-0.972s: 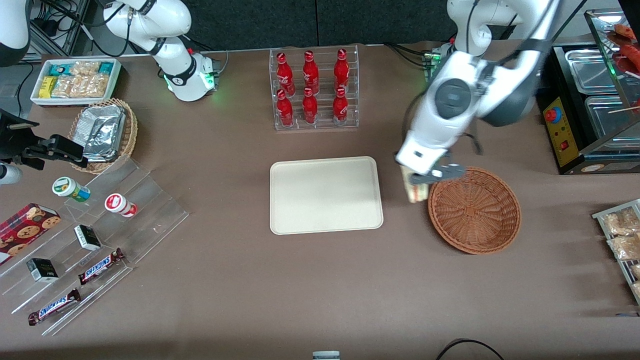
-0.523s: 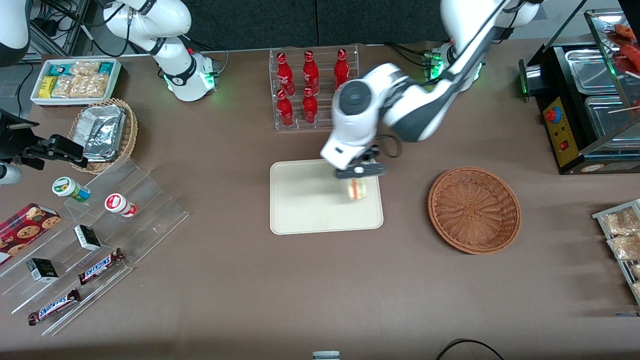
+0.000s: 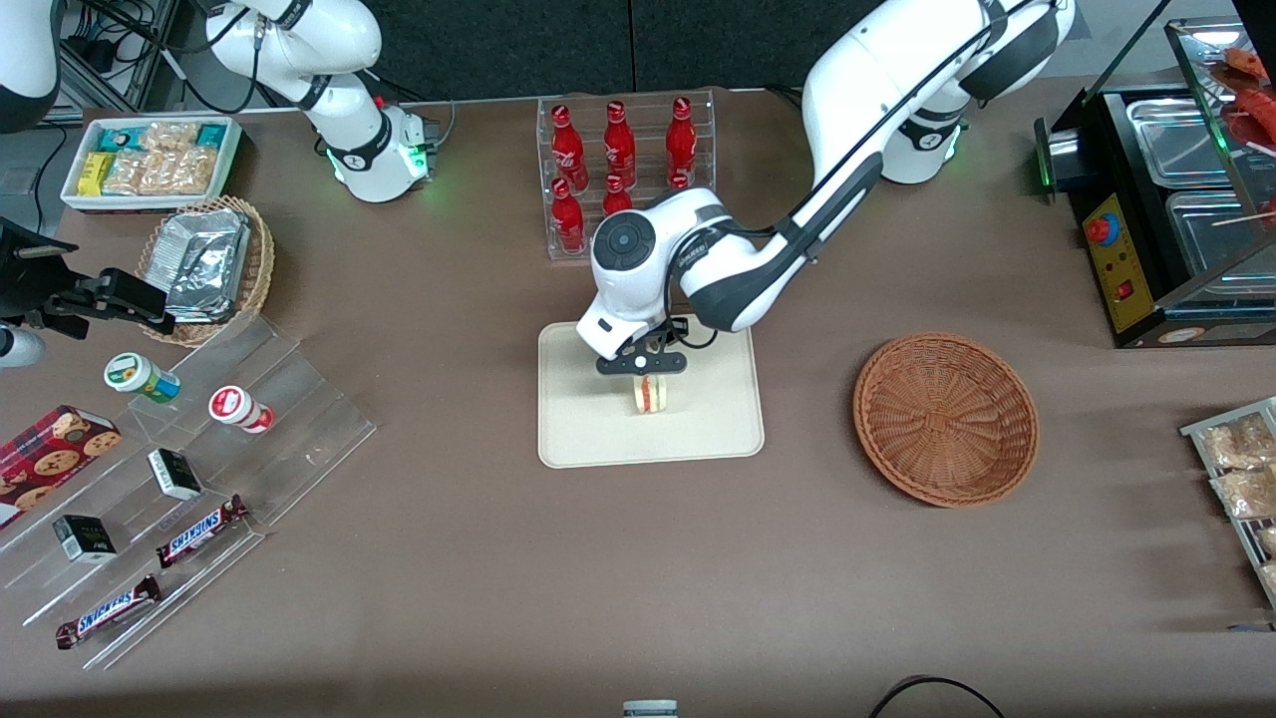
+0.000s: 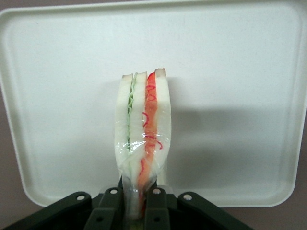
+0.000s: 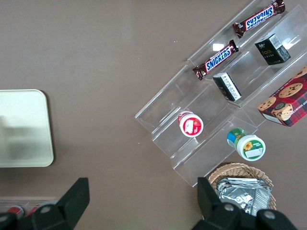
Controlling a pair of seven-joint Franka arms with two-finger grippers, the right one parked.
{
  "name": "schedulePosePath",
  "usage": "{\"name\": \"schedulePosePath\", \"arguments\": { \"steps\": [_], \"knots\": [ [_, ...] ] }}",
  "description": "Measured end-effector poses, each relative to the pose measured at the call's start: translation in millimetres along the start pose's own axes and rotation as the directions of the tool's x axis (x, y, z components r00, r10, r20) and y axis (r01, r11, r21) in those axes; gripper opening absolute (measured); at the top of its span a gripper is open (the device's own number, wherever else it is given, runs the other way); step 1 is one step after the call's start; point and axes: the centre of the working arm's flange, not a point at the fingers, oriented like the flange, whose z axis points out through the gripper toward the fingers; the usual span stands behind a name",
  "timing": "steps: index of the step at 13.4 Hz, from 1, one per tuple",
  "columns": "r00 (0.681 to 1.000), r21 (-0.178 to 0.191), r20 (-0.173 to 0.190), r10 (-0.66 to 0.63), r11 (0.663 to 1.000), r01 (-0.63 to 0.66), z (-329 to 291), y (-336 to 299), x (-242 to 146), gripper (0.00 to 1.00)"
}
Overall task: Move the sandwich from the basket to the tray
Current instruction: 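Lower the sandwich onto the tray and open the left gripper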
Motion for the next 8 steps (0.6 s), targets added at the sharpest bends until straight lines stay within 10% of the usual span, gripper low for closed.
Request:
{"name": "schedulePosePath", "arguments": {
  "steps": [8],
  "knots": [
    [1.0, -0.016, 0.01, 0.003, 1.0, -0.002, 28, 5, 1, 0.15]
  ]
}}
